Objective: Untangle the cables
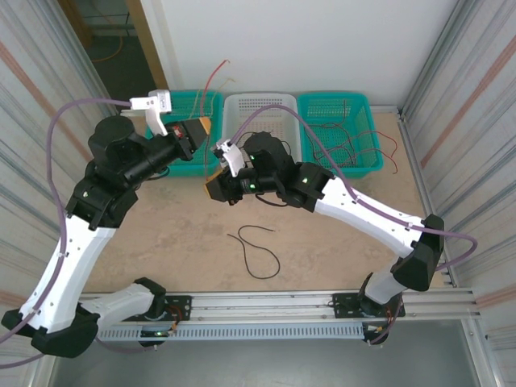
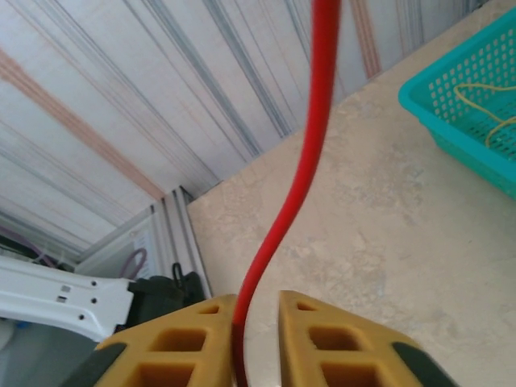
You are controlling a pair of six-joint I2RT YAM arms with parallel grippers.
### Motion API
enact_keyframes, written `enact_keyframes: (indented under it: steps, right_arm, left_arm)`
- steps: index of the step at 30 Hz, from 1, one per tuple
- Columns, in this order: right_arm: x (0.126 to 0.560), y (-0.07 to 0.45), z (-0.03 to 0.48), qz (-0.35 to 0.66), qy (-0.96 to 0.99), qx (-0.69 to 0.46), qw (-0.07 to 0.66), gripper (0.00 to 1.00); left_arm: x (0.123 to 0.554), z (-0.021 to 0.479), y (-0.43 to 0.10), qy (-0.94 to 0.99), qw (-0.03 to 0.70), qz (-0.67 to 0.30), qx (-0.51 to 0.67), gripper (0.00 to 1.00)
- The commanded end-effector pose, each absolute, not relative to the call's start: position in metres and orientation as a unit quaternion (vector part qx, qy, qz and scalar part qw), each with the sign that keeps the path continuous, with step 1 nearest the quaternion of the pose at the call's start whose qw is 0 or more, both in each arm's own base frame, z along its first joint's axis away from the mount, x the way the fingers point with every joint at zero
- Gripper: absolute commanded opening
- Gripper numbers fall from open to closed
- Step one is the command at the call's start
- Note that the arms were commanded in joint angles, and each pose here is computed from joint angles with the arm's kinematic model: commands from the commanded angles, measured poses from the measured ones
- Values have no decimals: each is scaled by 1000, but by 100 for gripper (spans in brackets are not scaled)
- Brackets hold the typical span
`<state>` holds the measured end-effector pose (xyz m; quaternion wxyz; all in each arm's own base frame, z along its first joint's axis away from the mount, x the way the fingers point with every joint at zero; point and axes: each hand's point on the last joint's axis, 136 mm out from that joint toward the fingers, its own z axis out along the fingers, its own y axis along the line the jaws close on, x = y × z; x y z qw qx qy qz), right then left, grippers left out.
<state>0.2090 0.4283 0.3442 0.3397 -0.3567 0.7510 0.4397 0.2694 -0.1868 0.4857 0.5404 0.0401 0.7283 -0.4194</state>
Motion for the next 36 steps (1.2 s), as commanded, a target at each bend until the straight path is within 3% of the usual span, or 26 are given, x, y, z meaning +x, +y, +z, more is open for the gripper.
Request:
enact_keyframes:
  steps: [1,5,10,15,18,20,22,24,28,36]
  right_arm:
    - [213,418,352,432,751,-343,362,10]
    - [226,405,357,441,754,-308,377,0]
    - [258,380,359,451,771,-232,385,0]
    - [281,358,352,438,788,-185,390,0]
    - [282,352,354,424,792,-187,398,0]
    - [284,347,353,410,796,-186,405,0]
    - [289,338,354,386,803,-186,414,0]
    - [293,328,359,367,807,-185,424,0]
    - [305,303,374,337,810,-168,449,0]
    - [340,234,388,243,846,-109,462,0]
  left_arm:
    - [271,495,-159,717,576,-393,-12,0]
    - [278,482,-127,720,582,-368,-82,0]
    - [283,456,-111,721,549,-399,-139,0]
    - [283,433,-137,680,509,-510,-135,2]
    - [283,417,-135,687,500,-505,-150,5]
    - [280,417,-137,692,501,-501,-137,19]
    - [277,417,-140,694,499,-504,-123,45]
    - [274,412,-141,699,496,-501,-117,57]
    - [270,390,-138,722,483,-481,-121,63]
    - [253,311,-164,807,407,-422,-67,57]
